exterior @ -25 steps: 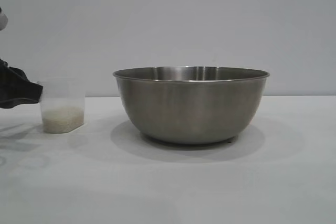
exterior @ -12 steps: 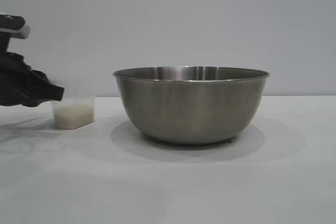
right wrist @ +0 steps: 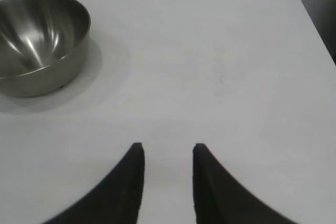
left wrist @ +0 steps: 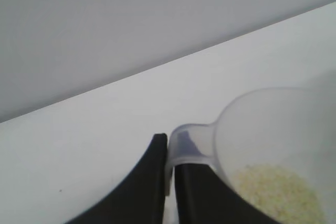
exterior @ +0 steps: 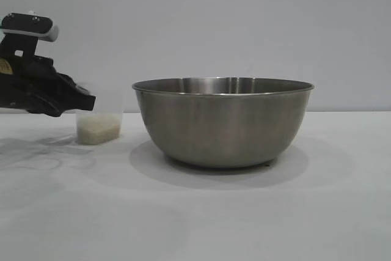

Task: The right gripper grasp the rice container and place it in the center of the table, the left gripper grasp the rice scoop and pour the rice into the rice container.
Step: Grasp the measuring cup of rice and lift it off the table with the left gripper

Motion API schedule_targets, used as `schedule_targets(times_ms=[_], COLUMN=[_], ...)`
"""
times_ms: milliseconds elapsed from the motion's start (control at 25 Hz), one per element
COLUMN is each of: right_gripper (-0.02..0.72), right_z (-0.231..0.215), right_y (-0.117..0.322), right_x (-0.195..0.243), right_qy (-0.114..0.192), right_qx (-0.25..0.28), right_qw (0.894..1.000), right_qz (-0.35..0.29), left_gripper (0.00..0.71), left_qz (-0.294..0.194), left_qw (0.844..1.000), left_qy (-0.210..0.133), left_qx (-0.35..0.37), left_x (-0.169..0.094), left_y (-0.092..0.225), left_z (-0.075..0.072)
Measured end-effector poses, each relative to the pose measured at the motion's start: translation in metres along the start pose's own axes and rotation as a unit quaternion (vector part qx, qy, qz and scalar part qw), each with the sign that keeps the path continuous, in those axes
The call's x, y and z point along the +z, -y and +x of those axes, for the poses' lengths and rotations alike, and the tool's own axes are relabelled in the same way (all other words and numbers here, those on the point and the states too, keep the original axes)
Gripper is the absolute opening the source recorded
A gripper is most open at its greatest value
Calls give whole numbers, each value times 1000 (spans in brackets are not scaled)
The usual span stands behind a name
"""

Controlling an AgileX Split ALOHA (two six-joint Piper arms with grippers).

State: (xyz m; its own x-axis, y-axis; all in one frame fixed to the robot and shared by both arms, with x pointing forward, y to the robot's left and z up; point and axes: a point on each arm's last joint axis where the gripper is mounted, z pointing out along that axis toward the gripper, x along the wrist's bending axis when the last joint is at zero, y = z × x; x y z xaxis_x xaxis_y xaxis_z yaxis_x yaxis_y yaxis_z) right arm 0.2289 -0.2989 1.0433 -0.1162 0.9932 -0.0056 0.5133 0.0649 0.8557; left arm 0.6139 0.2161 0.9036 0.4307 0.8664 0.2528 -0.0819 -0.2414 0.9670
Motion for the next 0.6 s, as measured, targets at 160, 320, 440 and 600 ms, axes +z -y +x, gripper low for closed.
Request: schedule_targets(times_ms=[160, 320, 440, 600], right_gripper=[219, 219, 219, 219], right_z=[0, 0, 0, 0], right_y=[0, 0, 0, 0], right_x=[0, 0, 0, 0], right_qy=[0, 0, 0, 0], right_qx=[0, 0, 0, 0], right_qw=[1000, 1000, 1000, 1000], right_qz=[0, 0, 0, 0], left_gripper=[0, 0, 0, 0], left_qz=[-50, -100, -131, -165], left_qw=[996, 985, 971, 944], left_qy=[35, 71, 96, 126], left_qx=[68, 123, 175, 258], left_x=[-3, -2, 3, 8], left_y=[-36, -67, -81, -92], left_z=[0, -4, -12, -31])
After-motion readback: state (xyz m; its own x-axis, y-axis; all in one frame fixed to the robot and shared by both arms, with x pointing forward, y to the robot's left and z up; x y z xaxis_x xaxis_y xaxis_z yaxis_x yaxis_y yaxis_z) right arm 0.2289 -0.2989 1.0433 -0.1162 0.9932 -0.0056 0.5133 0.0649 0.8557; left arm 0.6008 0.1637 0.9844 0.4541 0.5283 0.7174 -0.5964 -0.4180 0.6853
